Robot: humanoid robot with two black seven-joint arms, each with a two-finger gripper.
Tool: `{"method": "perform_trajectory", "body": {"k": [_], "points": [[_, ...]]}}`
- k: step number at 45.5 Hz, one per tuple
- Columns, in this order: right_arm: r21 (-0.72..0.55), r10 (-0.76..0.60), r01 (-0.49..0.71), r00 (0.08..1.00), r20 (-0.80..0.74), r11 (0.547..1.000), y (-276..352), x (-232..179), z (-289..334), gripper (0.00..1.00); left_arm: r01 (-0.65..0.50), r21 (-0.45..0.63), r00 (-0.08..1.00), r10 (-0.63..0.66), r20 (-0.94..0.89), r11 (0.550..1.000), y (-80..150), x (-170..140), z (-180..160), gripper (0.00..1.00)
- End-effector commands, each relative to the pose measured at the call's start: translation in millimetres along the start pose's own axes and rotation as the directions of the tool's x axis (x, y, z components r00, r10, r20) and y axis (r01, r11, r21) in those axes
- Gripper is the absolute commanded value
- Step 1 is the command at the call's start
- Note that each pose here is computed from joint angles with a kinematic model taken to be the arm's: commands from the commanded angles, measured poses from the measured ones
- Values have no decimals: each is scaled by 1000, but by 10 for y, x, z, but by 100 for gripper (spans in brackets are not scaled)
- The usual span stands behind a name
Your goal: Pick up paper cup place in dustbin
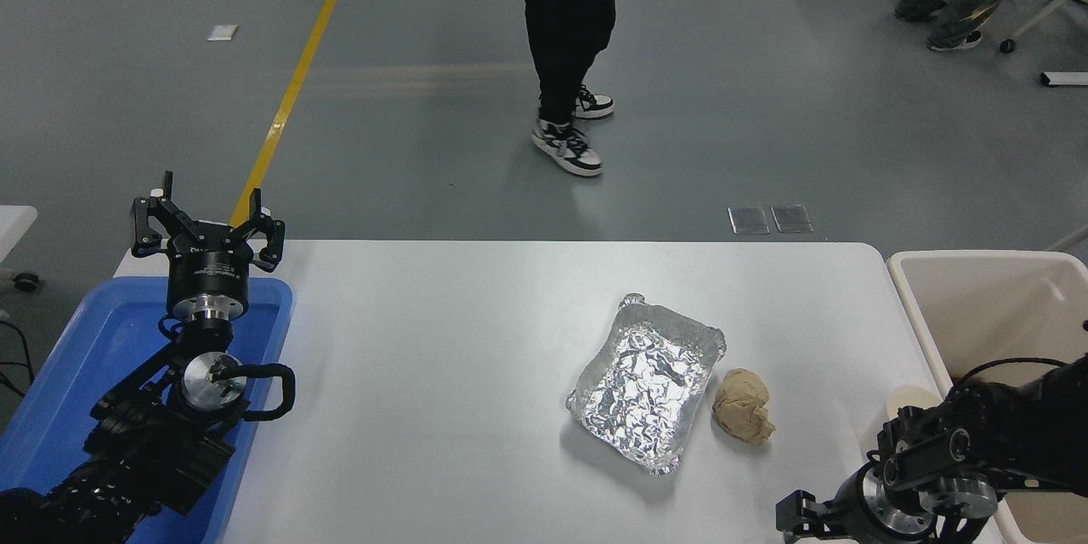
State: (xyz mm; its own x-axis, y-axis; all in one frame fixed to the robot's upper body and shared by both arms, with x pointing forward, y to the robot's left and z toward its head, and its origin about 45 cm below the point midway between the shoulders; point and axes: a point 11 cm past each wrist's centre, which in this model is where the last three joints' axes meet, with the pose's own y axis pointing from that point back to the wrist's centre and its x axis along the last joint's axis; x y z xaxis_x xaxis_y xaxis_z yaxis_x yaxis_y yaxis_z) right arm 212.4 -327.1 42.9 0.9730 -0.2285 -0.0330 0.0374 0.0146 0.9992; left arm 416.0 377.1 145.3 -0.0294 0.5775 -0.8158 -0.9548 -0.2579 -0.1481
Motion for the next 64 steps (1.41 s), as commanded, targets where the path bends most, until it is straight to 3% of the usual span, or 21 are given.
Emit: {"method": "perform_trajectory", "body": {"k": [1,20,40,48,56,64], "points": [[-2,-1,1,1000,-5,1000,-30,-13,-14,98,-1,1,1000,1,-1,1000,0,0,-1,99],[3,32,-32,999,2,999,280,192,8,100,4,9,1000,-4,10,1000,4,4,-3,99],[39,159,-156,984,-75,987,2355,726,-195,100,4,10,1000,-4,12,1000,3,6,2,99],[130,213,-201,973,-88,971,3186,804,-342,100,4,10,1000,-4,12,1000,3,6,2,99],[195,180,-157,978,-105,968,3545,710,-342,100,4,9,1000,-4,13,1000,-2,1,3,99],[157,187,-163,970,-155,974,3615,719,-449,100,4,8,1000,-4,13,1000,-2,1,4,99]]}}
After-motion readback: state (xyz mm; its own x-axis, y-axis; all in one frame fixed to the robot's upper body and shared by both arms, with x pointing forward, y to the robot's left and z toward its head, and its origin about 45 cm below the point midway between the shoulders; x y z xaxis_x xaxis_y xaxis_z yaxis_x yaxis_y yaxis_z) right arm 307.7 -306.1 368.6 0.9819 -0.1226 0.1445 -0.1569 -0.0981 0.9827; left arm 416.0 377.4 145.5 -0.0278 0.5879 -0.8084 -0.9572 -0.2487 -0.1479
